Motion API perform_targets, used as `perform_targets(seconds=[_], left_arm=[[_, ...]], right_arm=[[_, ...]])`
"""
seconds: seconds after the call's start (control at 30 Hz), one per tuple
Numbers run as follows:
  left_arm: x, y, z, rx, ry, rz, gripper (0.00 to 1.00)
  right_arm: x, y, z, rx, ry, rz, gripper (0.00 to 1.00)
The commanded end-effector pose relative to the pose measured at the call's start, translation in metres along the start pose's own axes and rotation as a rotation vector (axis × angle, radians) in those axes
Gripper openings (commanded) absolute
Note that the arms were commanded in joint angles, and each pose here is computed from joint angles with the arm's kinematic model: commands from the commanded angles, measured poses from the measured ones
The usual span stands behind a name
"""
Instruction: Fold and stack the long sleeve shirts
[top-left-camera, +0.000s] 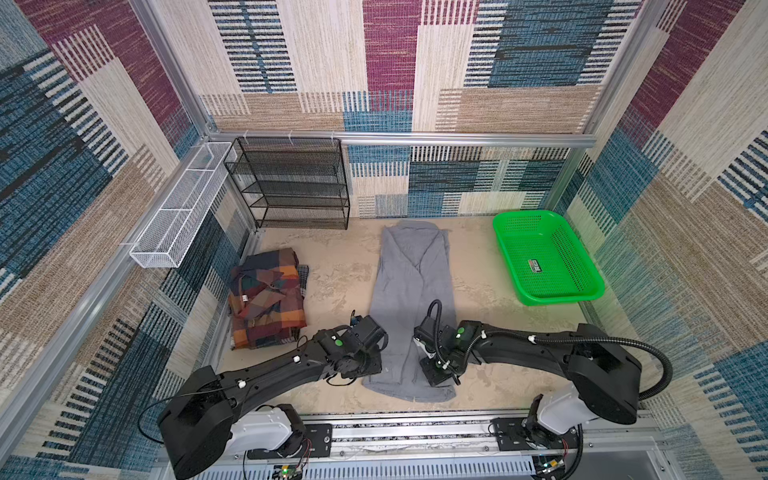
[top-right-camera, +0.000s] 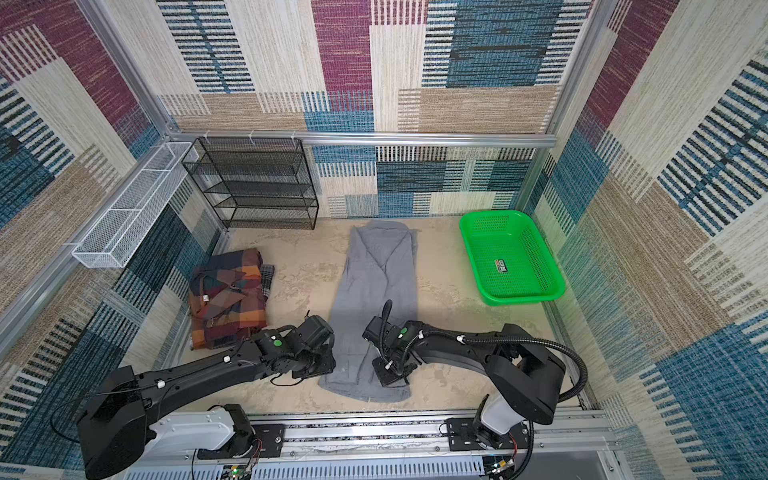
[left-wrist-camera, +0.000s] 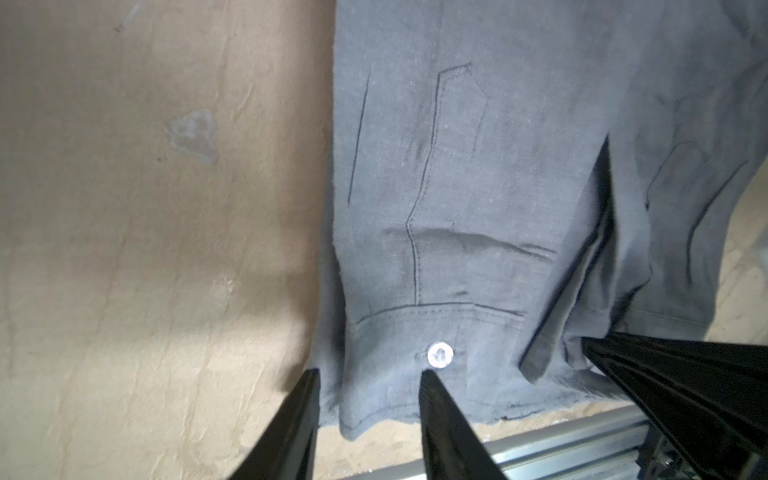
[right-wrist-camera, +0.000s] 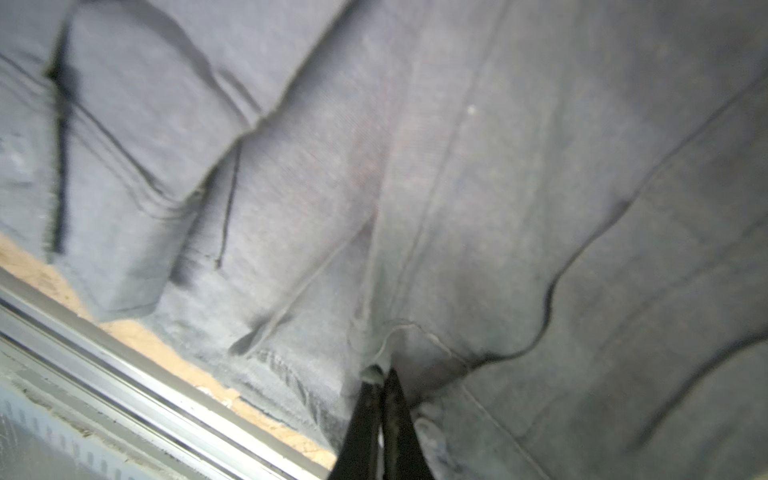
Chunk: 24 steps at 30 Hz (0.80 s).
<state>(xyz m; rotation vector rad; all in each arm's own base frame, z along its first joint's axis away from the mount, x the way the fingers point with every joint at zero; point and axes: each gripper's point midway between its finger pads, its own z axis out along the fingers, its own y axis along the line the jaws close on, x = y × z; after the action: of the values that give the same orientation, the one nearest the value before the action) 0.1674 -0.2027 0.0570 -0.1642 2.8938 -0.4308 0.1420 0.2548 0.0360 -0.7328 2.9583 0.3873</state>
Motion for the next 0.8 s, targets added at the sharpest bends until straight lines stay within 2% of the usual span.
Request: perform_targets(seconds=[0.0, 0.17, 0.27, 0.33, 0.63, 0.7, 0.77], left_arm=[[-0.001, -0.002, -0.001, 0.005, -0.001, -0.006, 0.44], [-0.003, -0.002, -0.004, 0.003, -0.008, -0.003, 0.44], [-0.003, -0.002, -0.005, 0.005, -0.009, -0.003, 0.44], [-0.002, -0.001, -0.006, 0.003, -0.010, -0.005, 0.44], [-0.001, 0.001, -0.006, 0.003, -0.009, -0.011, 0.44], [0.000, 0.001, -0.006, 0.003, -0.008, -0.011, 0.43], [-0.001, 0.000, -0.006, 0.005, -0.010, -0.013, 0.44]], right_arm=[[-0.011, 0.011, -0.012, -0.037, -0.044, -0.001, 0.00], [-0.025, 0.028, -0.032, -0.108, -0.097, -0.016, 0.00], [-0.025, 0.039, -0.032, -0.163, -0.087, -0.029, 0.00], [-0.023, 0.045, -0.029, -0.196, -0.075, -0.028, 0.00], [0.003, 0.031, 0.009, -0.180, 0.022, 0.003, 0.00], [-0.004, 0.031, 0.000, -0.170, -0.018, 0.005, 0.04], [-0.010, 0.042, -0.014, -0.219, -0.049, -0.013, 0.09]])
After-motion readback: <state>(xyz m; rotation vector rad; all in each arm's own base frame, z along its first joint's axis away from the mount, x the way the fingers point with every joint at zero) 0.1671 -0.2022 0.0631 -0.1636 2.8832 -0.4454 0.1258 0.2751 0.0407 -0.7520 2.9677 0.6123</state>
